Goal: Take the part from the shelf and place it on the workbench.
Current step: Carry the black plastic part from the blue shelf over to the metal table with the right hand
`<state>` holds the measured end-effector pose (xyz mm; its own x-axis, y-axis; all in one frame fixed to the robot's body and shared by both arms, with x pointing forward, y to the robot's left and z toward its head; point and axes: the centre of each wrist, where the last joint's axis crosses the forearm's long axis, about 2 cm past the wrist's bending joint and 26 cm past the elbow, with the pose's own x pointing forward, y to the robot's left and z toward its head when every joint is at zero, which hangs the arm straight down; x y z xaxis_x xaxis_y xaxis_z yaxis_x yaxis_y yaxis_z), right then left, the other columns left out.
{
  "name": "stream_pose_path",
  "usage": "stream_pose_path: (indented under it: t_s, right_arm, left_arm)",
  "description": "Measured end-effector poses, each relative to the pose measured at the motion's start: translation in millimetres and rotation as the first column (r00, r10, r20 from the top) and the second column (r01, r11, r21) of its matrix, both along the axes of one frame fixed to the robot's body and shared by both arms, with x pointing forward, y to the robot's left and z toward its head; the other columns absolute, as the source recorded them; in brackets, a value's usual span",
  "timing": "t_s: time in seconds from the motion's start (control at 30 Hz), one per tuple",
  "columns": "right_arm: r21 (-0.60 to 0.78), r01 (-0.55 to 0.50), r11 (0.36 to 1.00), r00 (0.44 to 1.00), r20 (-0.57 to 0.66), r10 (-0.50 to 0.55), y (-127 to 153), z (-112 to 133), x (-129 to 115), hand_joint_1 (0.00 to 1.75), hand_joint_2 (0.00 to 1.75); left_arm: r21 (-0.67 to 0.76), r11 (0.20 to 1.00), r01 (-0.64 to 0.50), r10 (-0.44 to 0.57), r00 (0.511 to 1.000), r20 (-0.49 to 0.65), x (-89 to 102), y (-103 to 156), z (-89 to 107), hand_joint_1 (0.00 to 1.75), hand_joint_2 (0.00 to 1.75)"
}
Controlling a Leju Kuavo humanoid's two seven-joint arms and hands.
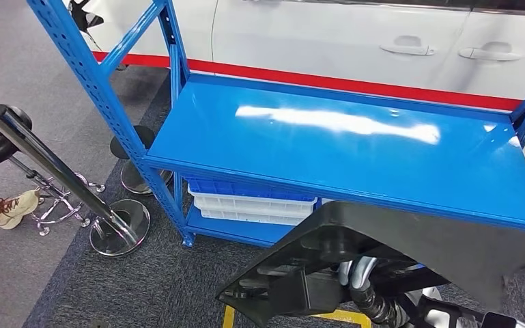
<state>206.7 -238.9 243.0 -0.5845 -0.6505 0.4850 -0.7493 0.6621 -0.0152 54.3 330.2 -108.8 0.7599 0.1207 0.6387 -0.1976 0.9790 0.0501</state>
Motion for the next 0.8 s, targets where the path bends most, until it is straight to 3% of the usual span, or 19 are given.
stream_pose_path:
  t_s: [0.8]
  right_arm:
    - [-0.043, 0.061, 0.997, 0.996, 0.071, -0.058, -11, 0, 2, 1.75, 1.75]
  left_arm:
    - [-0.008, 1.0, 0.011, -0.011, 1.0, -0.019, 3.0, -1, 0.3, 0.0, 1.75]
